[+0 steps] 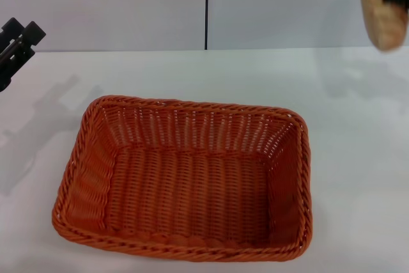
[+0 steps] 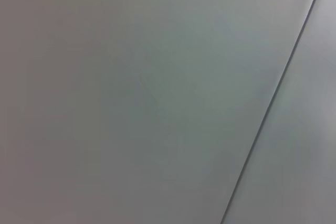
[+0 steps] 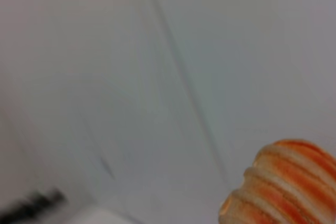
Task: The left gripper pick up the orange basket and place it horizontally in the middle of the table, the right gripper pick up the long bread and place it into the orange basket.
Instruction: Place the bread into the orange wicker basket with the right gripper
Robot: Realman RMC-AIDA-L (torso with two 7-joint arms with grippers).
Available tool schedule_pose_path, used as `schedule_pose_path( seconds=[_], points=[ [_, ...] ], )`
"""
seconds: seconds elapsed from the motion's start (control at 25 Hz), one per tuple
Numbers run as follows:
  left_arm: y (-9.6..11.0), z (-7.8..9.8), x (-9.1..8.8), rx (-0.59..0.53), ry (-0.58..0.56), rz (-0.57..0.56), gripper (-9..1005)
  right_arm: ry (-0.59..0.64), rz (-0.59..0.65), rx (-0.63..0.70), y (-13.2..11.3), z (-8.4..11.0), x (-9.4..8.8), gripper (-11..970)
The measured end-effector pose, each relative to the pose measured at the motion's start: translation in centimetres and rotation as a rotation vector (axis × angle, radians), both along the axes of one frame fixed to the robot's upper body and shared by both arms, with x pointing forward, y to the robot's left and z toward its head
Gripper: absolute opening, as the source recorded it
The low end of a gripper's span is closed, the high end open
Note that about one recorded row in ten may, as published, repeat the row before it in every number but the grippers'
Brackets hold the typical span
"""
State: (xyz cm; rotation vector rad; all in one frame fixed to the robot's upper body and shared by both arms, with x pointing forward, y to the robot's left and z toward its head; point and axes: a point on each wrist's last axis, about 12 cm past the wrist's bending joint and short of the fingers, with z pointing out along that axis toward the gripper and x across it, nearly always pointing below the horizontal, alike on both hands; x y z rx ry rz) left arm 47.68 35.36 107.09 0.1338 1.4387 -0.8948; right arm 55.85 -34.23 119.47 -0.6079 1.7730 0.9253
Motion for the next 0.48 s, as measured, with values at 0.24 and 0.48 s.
schedule_pose_path(
  seconds=[0.24,0.48],
  points=[
    [-0.1,0.0,0.1,0.002,-0.005,0.000,710,-0.169,0.193,0.231,3.3,1.0,-0.7,279],
    [0.0,0.1,0.0,-0.001,-0.010,0.003,710,-0.139,0.415,0.255,8.7,0.4,0.4,222]
  ],
)
